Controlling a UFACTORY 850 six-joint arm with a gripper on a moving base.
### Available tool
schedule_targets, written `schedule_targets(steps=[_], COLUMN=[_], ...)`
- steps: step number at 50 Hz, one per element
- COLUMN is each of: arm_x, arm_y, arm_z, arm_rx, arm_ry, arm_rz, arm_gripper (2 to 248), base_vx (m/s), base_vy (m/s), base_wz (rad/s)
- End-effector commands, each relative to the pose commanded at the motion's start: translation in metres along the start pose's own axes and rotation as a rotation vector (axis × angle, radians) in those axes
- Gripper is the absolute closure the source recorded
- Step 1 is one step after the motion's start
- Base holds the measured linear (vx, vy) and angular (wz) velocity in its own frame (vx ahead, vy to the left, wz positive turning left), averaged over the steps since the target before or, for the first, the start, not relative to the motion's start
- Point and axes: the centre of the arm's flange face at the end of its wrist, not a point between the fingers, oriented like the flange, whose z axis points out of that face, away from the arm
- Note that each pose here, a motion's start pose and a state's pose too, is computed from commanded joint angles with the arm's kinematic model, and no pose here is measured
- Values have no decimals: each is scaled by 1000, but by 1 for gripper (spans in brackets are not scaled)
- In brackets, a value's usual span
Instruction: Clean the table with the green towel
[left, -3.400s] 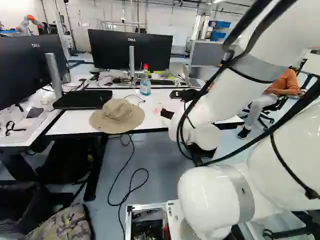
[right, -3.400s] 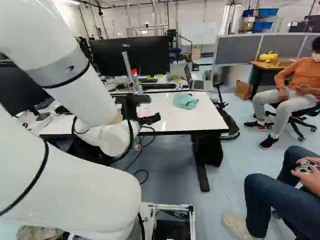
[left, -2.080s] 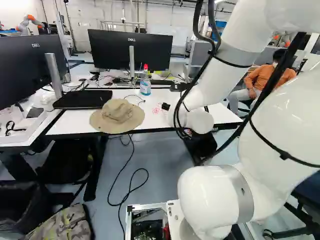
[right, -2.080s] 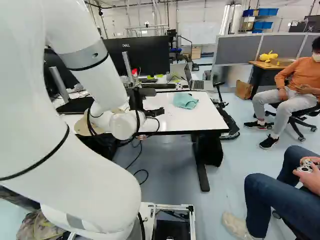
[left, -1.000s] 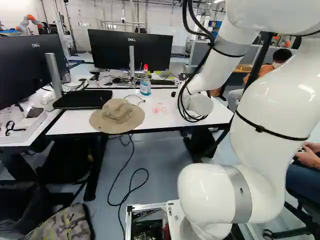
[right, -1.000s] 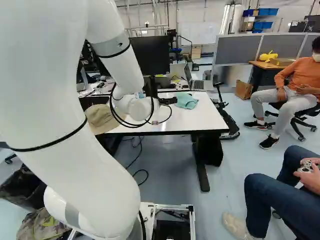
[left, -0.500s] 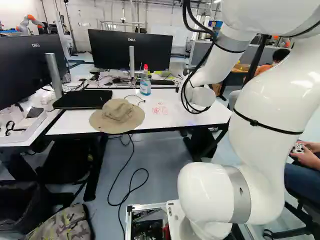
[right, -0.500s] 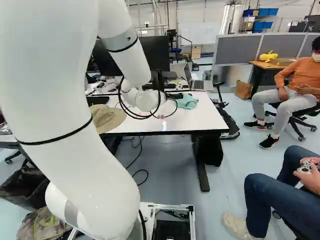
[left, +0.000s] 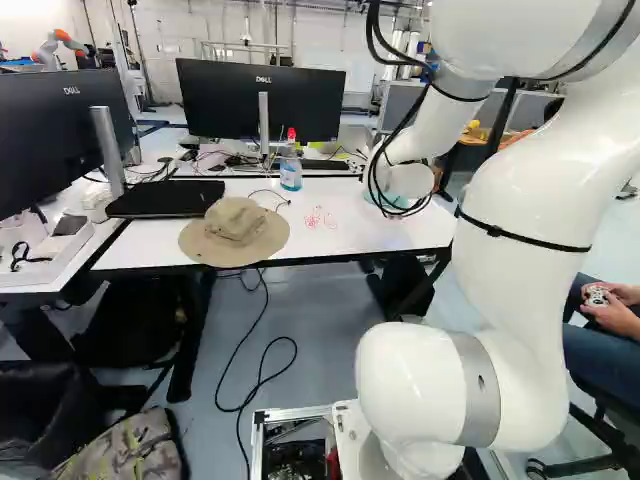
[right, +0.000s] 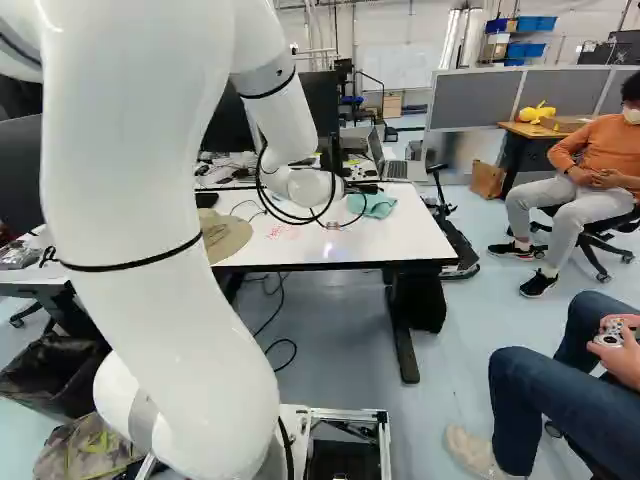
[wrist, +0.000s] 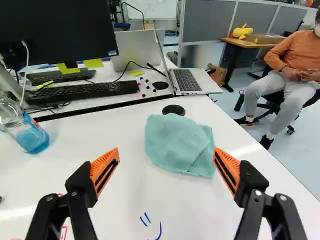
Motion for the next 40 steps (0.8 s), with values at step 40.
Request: schedule_targets(steps=[40], arm_x=[13], arm_y=[21], arm_z=[76], arm_rx=[-32], arm_ry=[-105], arm_rz=[16], arm_gripper=[3], base_vx=[0], base_vy=[0], base_wz=[0])
